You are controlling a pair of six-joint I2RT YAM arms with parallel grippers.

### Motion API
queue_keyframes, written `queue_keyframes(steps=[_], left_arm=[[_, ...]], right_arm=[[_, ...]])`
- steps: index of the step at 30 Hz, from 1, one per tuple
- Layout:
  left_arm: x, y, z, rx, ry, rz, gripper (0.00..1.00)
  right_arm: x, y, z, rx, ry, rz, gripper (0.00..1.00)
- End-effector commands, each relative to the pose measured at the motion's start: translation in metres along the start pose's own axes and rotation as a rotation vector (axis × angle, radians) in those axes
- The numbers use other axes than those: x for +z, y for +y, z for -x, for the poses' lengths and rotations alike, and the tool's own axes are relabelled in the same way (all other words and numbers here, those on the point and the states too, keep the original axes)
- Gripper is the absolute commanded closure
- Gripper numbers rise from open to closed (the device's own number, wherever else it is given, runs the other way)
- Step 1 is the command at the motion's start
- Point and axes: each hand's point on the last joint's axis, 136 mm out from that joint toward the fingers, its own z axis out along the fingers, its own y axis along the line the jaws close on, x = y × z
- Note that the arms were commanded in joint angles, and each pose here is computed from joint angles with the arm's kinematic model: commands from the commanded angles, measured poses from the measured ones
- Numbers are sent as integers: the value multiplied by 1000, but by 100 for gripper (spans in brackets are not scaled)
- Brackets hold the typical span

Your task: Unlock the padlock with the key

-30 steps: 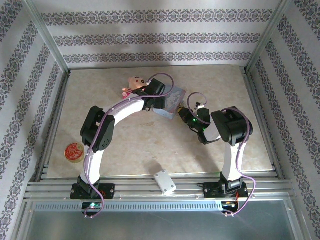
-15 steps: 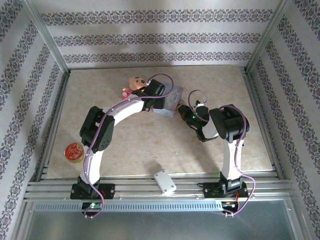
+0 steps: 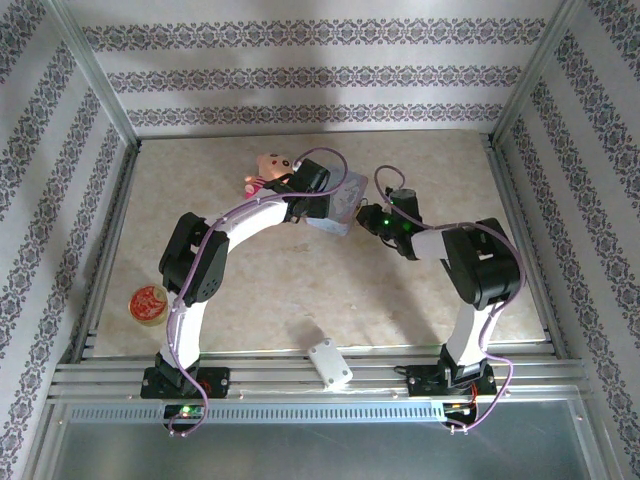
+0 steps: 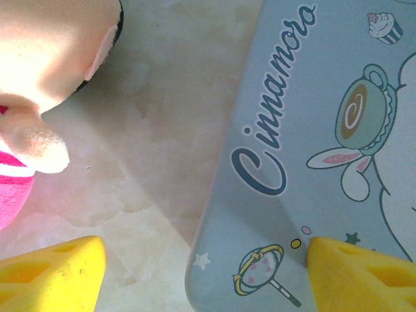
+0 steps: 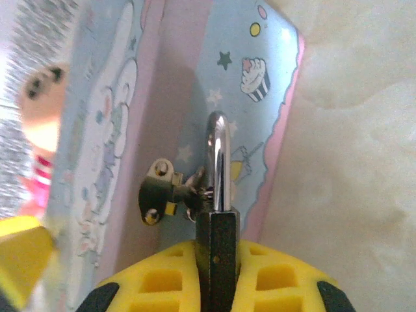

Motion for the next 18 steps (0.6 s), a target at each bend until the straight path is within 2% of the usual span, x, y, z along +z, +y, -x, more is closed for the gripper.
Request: queue_keyframes(steps=[1,3,7,11,14,18], left_arm=[[20,59,-98,147,336,217,20],[19,59,-98,144,334,215,20],[18,59,-97,142,333,215,20],[15,61,-97,145,329,220,20],[13,64,-98,148,329,231,20],[13,68,-102,147,335,237,20]], right_arm=[[-22,-54,-17,-221,110,-358,100],[-31,-62,-14,-285,126,-452,100],[-26,-58,-13,-349,140,-483,100],[-24,-57,-12,-413,145,-605,100],[-41,-60,-2,-437,73,-765,100],[-60,-59,8,-401,-29,-813,100]])
